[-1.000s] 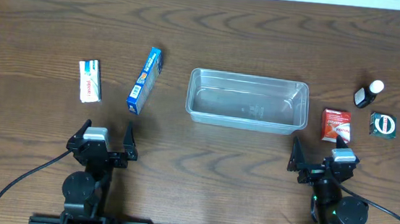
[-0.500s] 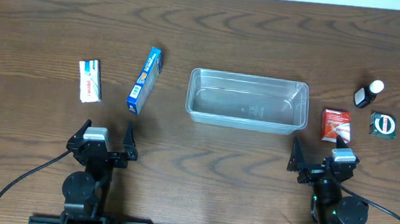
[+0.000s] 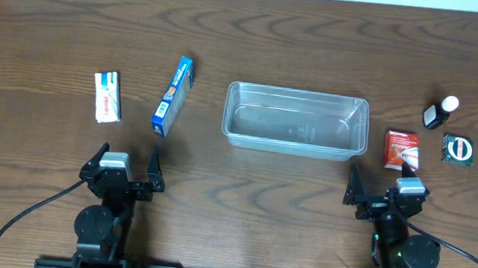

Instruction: Pack container

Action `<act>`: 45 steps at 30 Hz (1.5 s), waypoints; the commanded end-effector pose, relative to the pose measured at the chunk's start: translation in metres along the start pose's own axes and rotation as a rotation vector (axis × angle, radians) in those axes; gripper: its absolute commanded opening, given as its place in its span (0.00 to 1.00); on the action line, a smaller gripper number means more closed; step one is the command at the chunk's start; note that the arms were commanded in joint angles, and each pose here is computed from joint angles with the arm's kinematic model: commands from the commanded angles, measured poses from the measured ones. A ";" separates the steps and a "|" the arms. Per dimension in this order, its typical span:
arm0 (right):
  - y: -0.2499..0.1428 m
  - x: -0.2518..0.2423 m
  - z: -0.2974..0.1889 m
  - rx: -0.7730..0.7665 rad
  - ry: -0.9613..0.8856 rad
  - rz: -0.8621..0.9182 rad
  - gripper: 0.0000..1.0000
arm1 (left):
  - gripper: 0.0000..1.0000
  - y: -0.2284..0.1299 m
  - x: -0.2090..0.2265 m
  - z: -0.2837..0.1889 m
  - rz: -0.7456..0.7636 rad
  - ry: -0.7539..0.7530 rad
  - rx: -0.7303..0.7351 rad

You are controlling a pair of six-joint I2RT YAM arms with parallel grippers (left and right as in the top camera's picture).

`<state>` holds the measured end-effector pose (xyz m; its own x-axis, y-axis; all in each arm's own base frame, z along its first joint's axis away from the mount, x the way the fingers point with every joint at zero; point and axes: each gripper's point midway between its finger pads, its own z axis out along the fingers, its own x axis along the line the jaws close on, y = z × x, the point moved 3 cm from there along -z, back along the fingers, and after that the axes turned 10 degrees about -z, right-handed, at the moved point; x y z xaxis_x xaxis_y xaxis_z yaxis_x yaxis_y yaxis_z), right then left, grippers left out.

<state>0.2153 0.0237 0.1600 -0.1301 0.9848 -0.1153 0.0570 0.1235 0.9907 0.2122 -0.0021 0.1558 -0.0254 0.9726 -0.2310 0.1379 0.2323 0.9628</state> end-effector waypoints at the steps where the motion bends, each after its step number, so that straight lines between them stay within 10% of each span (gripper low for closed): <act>1: -0.002 -0.001 0.000 0.007 0.000 -0.011 0.99 | 0.98 -0.013 0.006 0.001 0.017 0.025 0.042; 17: -0.002 -0.001 0.000 0.007 0.000 -0.011 0.99 | 0.98 0.005 -0.001 0.001 0.068 -0.012 -0.037; 28: -0.002 -0.001 0.000 0.007 0.000 -0.011 0.99 | 0.98 0.095 -0.045 -0.026 0.083 -0.180 -0.101; 36: -0.002 -0.001 0.000 0.007 0.000 -0.011 0.99 | 0.98 0.155 -0.060 0.021 0.050 -0.096 0.315; 45: -0.002 -0.001 0.000 0.007 0.000 -0.011 0.99 | 0.98 0.138 -0.064 0.122 0.014 0.009 0.880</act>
<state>0.2155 0.0237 0.1593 -0.1305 0.9847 -0.1155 0.0603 0.1242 0.9904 0.3268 -0.0295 0.2959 -0.0308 0.9751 -0.2196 0.8196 0.1504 0.5529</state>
